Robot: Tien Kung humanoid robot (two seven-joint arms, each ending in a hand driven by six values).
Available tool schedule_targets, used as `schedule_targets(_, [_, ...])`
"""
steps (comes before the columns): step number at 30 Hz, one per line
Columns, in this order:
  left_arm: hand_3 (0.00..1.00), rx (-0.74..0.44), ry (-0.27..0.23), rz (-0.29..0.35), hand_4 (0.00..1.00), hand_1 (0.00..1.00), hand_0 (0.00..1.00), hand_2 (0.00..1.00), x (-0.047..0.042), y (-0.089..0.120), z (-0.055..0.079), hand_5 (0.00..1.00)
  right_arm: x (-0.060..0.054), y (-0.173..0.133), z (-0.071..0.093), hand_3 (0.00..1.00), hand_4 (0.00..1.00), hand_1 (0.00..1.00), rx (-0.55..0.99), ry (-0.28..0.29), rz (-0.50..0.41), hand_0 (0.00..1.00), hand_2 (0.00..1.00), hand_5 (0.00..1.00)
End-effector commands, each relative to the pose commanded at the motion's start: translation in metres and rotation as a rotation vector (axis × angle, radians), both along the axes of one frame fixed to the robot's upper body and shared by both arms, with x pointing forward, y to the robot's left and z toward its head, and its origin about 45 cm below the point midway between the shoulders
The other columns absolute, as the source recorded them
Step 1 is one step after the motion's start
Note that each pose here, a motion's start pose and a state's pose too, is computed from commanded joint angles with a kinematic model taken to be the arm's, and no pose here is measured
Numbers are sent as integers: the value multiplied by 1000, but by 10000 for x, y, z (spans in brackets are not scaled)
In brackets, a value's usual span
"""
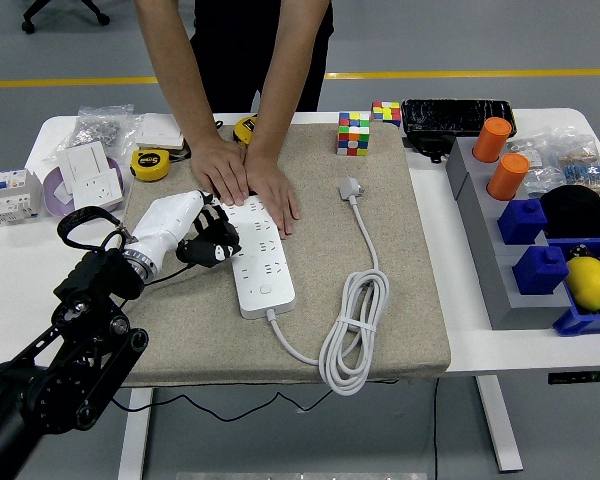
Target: Pick up the plug,place it near the board,insert it into the board,press the button
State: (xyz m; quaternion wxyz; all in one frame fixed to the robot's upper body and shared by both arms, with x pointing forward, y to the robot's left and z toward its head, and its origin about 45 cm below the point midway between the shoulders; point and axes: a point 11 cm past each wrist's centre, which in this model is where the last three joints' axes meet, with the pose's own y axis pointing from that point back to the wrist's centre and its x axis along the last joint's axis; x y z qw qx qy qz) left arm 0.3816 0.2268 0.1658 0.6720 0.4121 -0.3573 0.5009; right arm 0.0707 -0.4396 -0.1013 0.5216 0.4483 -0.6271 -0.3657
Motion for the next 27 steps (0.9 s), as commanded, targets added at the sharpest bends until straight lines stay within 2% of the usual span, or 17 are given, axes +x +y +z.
schedule_targets(13, [476, 14, 45, 76, 530, 439, 513, 407, -18, 308, -156, 90, -7, 2, -2, 794, 998, 775, 1, 0, -5, 869, 761, 870])
schedule_targets(27, [494, 16, 66, 80, 560, 465, 518, 421, -34, 354, -194, 115, 12, 4, 0, 794, 998, 775, 2, -5, -8, 867, 761, 869])
